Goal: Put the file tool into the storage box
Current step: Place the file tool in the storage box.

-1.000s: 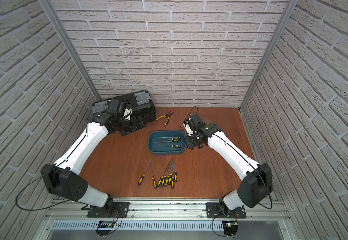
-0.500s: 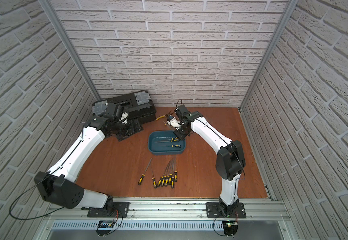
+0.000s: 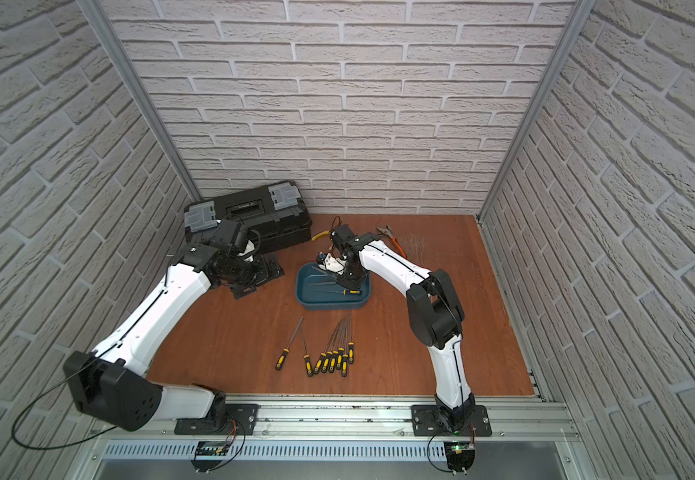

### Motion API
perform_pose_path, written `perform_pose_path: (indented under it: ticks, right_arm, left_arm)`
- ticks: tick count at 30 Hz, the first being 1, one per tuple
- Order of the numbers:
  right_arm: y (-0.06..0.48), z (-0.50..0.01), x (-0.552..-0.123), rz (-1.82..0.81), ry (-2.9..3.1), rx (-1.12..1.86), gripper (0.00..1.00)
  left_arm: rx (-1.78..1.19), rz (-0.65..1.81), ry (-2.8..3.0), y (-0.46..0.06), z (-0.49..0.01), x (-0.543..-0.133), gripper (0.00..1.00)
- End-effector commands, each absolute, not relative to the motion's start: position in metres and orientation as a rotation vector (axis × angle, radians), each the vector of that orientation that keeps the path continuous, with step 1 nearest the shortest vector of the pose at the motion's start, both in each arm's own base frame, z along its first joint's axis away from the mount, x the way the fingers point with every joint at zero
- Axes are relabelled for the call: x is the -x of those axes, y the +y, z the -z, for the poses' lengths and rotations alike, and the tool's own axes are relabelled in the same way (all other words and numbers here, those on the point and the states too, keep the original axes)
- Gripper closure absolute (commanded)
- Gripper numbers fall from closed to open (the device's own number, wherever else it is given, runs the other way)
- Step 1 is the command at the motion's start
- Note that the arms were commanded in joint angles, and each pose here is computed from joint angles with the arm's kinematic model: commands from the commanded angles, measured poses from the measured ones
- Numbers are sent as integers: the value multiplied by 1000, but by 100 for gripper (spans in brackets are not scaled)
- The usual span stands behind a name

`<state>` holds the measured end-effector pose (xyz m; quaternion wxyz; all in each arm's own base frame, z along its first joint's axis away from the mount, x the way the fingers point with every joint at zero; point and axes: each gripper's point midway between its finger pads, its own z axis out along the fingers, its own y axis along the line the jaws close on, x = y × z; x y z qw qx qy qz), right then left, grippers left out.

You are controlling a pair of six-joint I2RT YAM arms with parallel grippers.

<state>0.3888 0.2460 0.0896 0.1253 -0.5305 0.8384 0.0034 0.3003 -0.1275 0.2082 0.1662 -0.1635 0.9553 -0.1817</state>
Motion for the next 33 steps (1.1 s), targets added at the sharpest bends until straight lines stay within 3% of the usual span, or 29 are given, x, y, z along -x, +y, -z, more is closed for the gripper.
perform_pose_path:
  ticks: [1, 5, 8, 21, 33]
  right_arm:
    - [256, -84, -392, -5, 2381, 1596, 96]
    - [257, -79, -395, 19, 2333, 1645, 95]
    - [256, -74, -398, 43, 2310, 1654, 84]
    - [251, -54, -410, 123, 2330, 1650, 64]
    - [242, -93, -430, 202, 2407, 1282, 62]
  left_arm:
    - [483, 494, 2699, -127, -211, -306, 2]
    - [466, 489, 2725, -131, -208, -309, 2]
    - [454, 477, 2741, -133, -205, -309, 2]
    - [458, 447, 2755, -128, -199, -297, 2]
    - [457, 455, 2745, -129, -198, -300, 2]
